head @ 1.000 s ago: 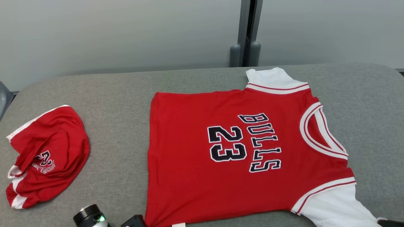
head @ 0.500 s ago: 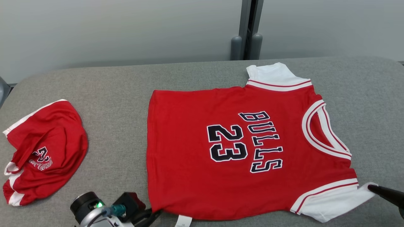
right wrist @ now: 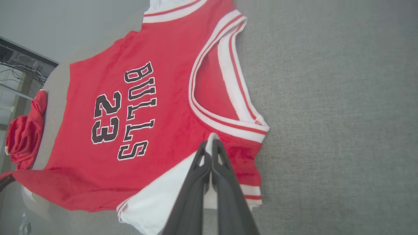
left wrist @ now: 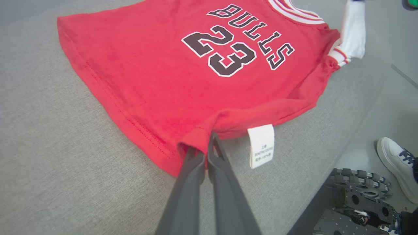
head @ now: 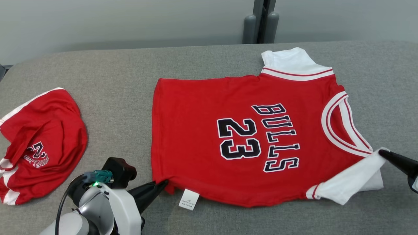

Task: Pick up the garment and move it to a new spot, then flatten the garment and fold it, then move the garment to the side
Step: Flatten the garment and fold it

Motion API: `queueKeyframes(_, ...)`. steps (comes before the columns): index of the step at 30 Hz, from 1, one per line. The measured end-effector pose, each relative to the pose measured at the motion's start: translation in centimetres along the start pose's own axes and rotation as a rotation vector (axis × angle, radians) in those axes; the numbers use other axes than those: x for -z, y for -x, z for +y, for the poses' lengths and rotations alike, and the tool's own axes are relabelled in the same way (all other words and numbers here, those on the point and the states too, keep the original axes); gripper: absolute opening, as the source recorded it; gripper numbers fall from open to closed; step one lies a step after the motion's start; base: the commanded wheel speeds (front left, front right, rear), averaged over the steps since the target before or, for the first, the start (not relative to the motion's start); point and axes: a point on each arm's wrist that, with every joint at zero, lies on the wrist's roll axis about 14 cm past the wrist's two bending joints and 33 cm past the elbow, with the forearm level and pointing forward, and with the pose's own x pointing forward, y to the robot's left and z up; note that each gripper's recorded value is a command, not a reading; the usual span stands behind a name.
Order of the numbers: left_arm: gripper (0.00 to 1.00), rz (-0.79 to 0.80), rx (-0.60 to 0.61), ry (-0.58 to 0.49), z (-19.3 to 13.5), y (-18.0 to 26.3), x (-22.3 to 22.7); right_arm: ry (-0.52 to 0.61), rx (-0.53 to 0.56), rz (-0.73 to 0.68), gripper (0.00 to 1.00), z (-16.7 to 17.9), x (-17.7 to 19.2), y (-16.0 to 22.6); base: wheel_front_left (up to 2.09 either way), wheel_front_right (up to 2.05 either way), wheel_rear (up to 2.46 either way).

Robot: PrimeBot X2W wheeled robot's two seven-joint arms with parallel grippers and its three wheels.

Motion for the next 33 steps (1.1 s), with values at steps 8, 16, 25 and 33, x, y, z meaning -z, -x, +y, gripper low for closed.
queueKeyframes(8, 0.0, -0.034, -0.033, 0.074, 1.7, -1.0, -1.0, 0.028, 0.009, -0.065, 0.0, 0.2, -2.1, -2.4, 0.0, 0.0, 0.0)
queueKeyframes(16, 0.0, -0.016, -0.073, 0.102, 3.5, -1.8, -0.2, 0.062, 0.026, -0.136, 0.0, 0.2, -4.0, -4.2, 0.0, 0.0, 0.0)
queueKeyframes(25, 0.0, 0.032, -0.101, 0.017, 5.2, -3.1, 0.3, 0.113, 0.029, -0.231, 0.0, 0.5, -6.3, -5.8, 0.0, 0.0, 0.0)
queueKeyframes(33, 0.0, 0.044, -0.108, 0.0, 6.0, -4.2, 0.4, 0.122, 0.033, -0.242, 0.0, 0.3, -6.2, -6.5, 0.0, 0.0, 0.0)
